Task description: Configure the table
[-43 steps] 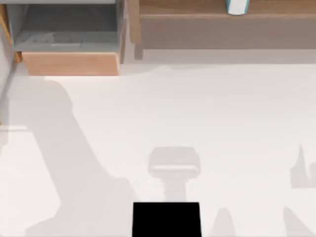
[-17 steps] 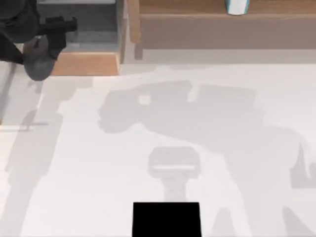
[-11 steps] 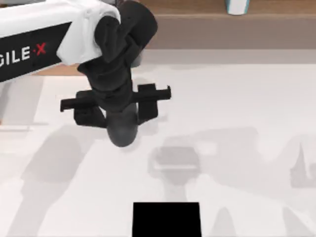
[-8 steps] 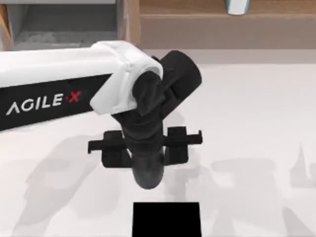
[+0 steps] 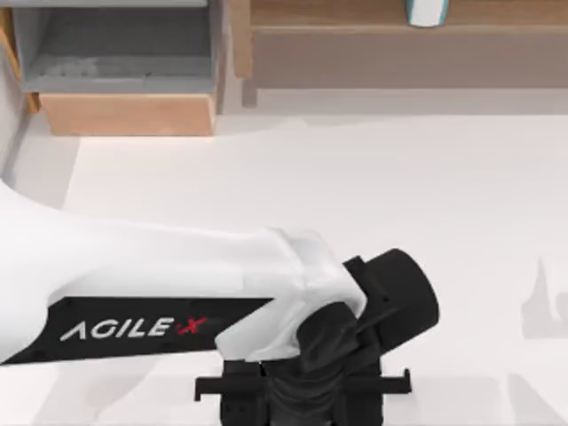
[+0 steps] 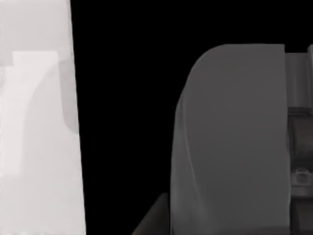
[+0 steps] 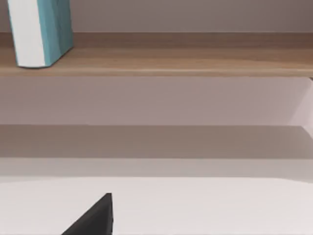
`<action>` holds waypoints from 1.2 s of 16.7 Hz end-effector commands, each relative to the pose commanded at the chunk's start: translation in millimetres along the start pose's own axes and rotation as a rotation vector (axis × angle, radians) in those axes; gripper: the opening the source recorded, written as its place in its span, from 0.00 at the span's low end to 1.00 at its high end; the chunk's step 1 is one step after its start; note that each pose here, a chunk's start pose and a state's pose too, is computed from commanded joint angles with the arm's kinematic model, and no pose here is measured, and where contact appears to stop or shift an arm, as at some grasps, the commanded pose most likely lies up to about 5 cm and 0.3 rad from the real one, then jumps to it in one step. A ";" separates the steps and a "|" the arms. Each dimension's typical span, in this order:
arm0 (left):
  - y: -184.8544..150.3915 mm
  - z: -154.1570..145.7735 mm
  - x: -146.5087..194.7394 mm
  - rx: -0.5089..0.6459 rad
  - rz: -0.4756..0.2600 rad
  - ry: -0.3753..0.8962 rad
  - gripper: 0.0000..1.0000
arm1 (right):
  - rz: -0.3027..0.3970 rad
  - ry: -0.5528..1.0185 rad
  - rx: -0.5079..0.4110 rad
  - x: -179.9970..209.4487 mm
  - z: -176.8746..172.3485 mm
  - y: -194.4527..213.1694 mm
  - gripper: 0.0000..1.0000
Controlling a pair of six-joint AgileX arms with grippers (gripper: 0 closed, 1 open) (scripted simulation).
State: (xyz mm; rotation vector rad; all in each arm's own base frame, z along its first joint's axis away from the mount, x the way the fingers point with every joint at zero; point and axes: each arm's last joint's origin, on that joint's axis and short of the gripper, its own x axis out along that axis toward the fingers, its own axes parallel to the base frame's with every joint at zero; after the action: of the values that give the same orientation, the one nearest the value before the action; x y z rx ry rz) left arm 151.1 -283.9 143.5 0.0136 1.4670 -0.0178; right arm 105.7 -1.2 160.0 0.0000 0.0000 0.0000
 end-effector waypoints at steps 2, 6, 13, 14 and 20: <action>0.0 0.0 0.0 0.000 0.000 0.000 0.00 | 0.000 0.000 0.000 0.0 0.0 0.0 1.00; 0.3 1.0 0.0 0.000 0.001 0.002 0.00 | 0.000 0.000 0.000 0.0 0.0 0.0 1.00; -4.5 3.1 -10.2 -0.002 -0.042 -0.021 0.00 | 0.000 0.000 0.000 0.0 0.0 0.0 1.00; -5.4 3.5 -12.1 -0.002 -0.050 -0.026 0.00 | 0.000 0.000 0.000 0.0 0.0 0.0 1.00; -8.6 5.6 -20.4 -0.006 -0.089 -0.047 0.00 | 0.000 0.000 0.000 0.0 0.0 0.0 1.00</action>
State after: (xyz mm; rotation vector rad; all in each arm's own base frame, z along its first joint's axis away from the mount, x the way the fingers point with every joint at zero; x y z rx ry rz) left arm 154.4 -292.5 164.4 -0.0567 1.4199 -0.0863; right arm 105.7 -1.2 160.0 0.0000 0.0000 0.0000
